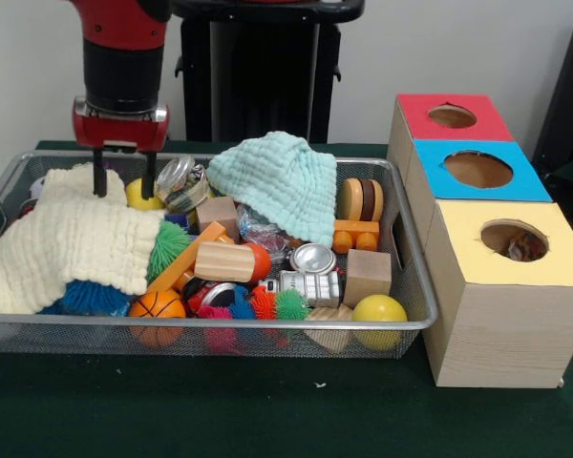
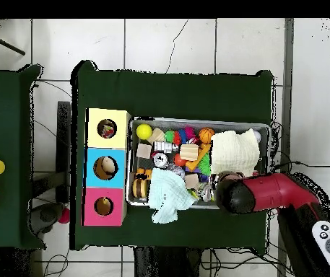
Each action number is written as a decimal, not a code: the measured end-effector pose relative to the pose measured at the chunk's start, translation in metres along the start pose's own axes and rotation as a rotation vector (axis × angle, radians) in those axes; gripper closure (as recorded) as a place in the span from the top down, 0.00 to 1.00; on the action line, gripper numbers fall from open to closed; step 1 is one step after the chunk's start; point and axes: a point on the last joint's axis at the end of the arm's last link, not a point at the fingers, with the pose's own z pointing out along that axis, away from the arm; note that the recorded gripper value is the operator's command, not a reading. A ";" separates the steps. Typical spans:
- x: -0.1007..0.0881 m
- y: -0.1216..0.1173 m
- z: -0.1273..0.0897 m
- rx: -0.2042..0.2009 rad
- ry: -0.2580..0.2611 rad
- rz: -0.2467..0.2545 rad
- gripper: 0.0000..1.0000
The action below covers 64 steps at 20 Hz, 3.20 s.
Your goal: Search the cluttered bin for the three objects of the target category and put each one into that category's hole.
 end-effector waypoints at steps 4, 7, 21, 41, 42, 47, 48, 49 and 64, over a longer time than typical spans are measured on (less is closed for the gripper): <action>0.004 -0.023 0.014 0.002 -0.009 0.032 1.00; 0.006 -0.044 0.023 -0.006 -0.024 0.070 1.00; -0.020 -0.064 0.081 -0.010 -0.219 -0.001 0.00; -0.013 -0.058 0.054 -0.224 -0.025 0.296 0.00; -0.013 -0.056 0.050 -0.238 -0.006 0.308 0.00; -0.010 -0.040 0.017 -0.341 0.126 0.387 0.00; -0.010 -0.035 0.009 -0.364 0.153 0.399 0.00; -0.010 -0.030 0.003 -0.382 0.175 0.407 0.00; -0.004 0.042 -0.066 -0.552 0.318 0.474 0.00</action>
